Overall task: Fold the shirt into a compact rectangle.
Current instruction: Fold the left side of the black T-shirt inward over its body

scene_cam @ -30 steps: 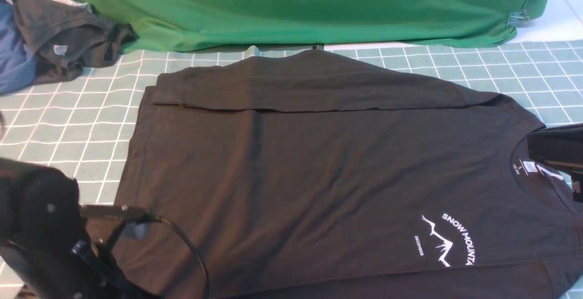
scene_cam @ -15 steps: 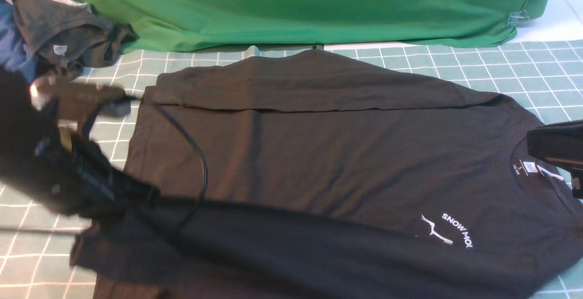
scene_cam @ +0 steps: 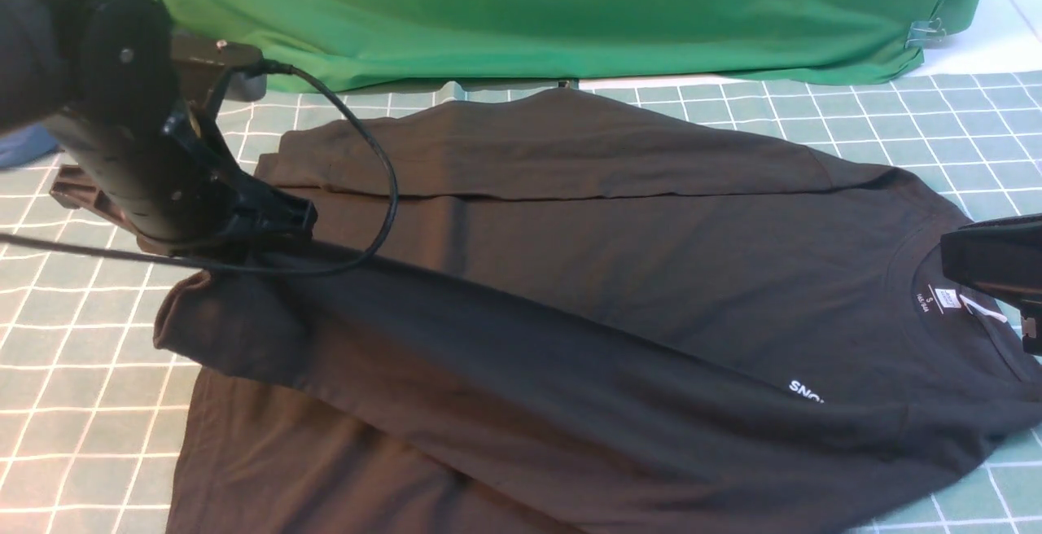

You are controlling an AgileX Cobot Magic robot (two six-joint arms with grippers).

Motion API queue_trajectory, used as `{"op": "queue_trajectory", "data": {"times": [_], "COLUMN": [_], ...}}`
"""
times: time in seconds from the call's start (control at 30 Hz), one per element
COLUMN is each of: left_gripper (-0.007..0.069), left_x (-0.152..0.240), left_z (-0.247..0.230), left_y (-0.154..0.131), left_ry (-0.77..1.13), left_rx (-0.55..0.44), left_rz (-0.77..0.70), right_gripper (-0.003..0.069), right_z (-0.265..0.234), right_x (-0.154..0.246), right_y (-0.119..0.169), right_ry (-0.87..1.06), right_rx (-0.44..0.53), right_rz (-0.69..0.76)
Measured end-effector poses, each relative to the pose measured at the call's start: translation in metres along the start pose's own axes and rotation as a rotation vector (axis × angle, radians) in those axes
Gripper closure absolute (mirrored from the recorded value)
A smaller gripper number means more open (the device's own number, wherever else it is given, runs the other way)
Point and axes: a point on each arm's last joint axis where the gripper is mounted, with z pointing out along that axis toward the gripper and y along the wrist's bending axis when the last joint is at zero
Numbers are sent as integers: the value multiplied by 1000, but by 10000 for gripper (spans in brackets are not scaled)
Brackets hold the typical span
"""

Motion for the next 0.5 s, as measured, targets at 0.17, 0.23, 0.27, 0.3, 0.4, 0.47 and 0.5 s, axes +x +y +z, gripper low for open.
{"op": "queue_trajectory", "data": {"times": [0.17, 0.23, 0.27, 0.3, 0.4, 0.47, 0.5], "left_gripper": [615, 615, 615, 615, 615, 615, 615], "left_x": [-12, -16, -18, -18, -23, -25, -25], "left_z": [27, 35, 37, 37, 39, 39, 39], "left_y": [11, 15, 16, 15, 16, 16, 16], "left_ry": [61, 74, 68, 70, 22, 4, 0], "left_rx": [-21, -28, -28, -28, -29, -27, -28], "left_rz": [-40, -49, -50, -50, -45, -43, -42], "right_gripper": [575, 572, 571, 571, 568, 567, 566], "right_z": [0, 0, 0, 0, 0, 0, 0], "right_x": [0, 0, 0, 0, 0, 0, 0], "right_y": [0, 0, 0, 0, 0, 0, 0], "right_ry": [0, 0, 0, 0, 0, 0, 0], "right_rx": [0, 0, 0, 0, 0, 0, 0], "right_rz": [0, 0, 0, 0, 0, 0, 0]}}
